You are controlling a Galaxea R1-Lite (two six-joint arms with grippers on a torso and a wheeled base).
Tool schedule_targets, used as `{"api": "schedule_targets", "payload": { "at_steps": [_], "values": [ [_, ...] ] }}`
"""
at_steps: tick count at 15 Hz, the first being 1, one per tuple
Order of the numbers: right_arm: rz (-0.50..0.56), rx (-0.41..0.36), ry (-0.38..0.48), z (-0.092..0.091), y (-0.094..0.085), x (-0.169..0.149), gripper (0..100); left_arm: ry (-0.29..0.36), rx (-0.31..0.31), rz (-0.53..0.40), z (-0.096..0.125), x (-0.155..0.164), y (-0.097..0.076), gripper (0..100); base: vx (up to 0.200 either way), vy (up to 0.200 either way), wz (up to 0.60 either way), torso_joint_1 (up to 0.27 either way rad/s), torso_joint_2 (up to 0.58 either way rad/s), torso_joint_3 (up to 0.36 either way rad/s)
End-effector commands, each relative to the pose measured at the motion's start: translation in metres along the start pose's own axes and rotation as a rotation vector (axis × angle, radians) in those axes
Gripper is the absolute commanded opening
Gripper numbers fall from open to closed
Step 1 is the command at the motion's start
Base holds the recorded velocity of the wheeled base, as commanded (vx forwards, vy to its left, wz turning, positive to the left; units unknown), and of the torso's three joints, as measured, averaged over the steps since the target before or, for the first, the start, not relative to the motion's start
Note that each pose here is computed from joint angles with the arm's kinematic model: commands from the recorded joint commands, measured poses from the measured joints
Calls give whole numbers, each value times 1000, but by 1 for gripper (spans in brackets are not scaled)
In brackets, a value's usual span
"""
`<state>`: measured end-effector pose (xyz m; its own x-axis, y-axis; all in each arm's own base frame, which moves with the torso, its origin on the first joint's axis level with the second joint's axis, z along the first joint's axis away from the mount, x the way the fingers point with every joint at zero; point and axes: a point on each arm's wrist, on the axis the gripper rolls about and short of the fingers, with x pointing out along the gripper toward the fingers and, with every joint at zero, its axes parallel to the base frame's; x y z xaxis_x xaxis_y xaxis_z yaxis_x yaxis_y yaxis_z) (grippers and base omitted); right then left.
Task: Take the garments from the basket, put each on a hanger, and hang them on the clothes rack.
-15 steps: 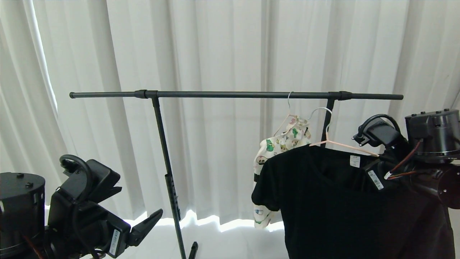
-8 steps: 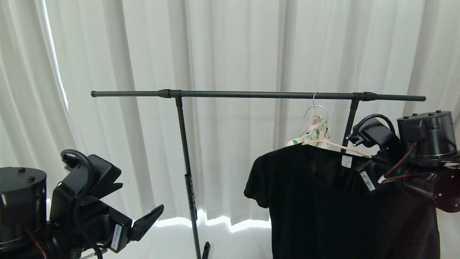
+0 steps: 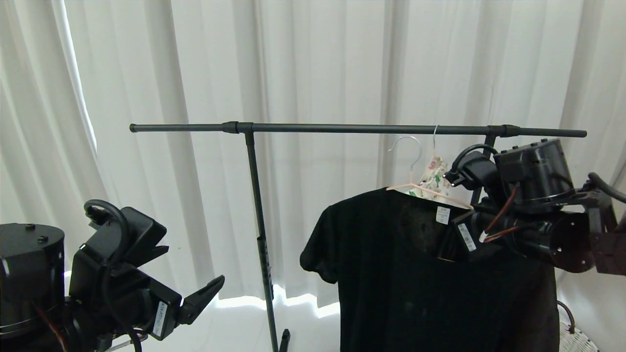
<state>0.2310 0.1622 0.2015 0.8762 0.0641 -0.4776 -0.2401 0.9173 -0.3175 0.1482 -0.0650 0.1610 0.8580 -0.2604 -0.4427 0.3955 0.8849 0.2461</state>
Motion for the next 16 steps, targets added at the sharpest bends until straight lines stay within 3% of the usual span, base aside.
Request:
{"api": "schedule_targets", "payload": {
  "at_steps": [1,4,8,16],
  "values": [
    [43,57,34,23,26,15,0,-2,13,2,0,0,0,100,0,0,0,0,0,0],
    [-29,120,115,42,41,26,0,-3,22,4,0,0,1,100,0,0,0,0,0,0],
    [-210,168,144,55,39,36,0,-3,22,4,0,0,1,100,0,0,0,0,0,0],
    [-266,203,108,65,29,36,0,-3,28,3,0,0,0,100,0,0,0,0,0,0]
  ]
}}
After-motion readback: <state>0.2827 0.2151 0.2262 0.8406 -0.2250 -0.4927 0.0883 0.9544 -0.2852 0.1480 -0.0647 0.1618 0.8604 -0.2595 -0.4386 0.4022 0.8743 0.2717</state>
